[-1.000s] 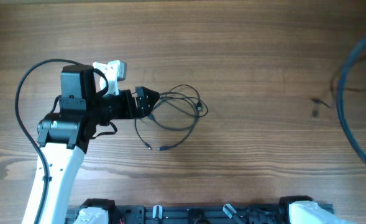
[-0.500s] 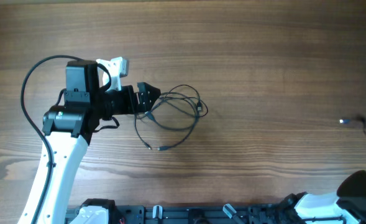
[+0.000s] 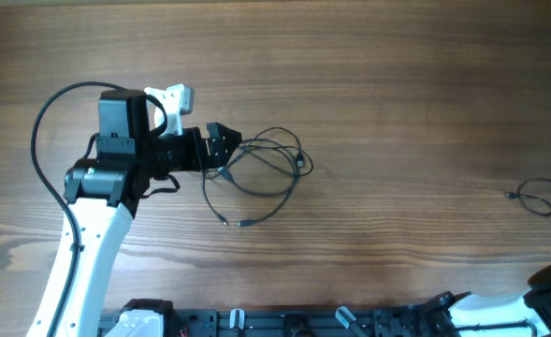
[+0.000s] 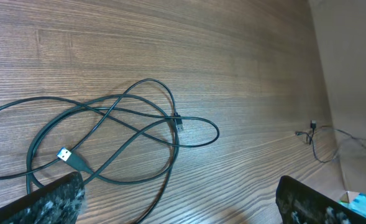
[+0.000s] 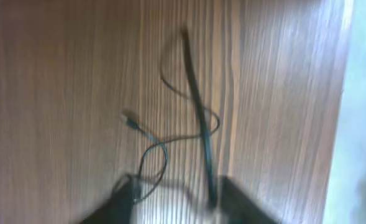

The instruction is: Untangle cables

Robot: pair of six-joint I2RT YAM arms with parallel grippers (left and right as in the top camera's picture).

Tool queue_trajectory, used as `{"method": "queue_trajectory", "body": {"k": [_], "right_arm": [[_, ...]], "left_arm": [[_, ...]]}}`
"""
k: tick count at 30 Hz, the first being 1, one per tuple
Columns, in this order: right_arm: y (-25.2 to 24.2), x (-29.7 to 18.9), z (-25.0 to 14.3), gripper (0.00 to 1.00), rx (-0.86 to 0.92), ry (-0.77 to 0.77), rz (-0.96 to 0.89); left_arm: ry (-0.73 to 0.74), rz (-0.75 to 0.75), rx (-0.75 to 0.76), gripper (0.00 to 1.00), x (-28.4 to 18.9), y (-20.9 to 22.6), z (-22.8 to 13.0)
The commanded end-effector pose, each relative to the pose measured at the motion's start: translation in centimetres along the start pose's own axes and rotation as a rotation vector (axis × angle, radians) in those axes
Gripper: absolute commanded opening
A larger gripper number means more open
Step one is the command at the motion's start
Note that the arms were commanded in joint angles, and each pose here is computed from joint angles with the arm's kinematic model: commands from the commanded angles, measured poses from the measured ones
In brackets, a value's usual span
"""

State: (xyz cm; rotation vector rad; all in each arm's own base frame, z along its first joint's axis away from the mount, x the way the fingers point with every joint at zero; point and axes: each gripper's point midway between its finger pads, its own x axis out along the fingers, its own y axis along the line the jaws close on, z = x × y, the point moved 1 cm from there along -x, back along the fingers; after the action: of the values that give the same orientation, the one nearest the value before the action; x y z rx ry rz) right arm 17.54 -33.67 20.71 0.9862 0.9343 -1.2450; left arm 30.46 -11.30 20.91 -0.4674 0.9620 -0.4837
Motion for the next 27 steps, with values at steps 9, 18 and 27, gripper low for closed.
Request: {"method": "queue_trajectory", "body": {"k": [9,18,27], "right_arm": [[4.9,-6.1,-3.8,1.0,-0.282,-0.041,0.255],[13.7,-17.1,-15.2,1.0,-0.818,-0.189,0.608],[19.6,-15.6,-31.9,1.0,-1.346,0.133,0.853]], "left_arm": [[0.013,-0.011,0.014,1.0,0.3,-0.1,-0.3],[0.002,-0.013,0.02,1.0,0.3,-0.1,-0.1],[0.004,0.034,0.011,1.0,0.3,0.7,-0.2]]}}
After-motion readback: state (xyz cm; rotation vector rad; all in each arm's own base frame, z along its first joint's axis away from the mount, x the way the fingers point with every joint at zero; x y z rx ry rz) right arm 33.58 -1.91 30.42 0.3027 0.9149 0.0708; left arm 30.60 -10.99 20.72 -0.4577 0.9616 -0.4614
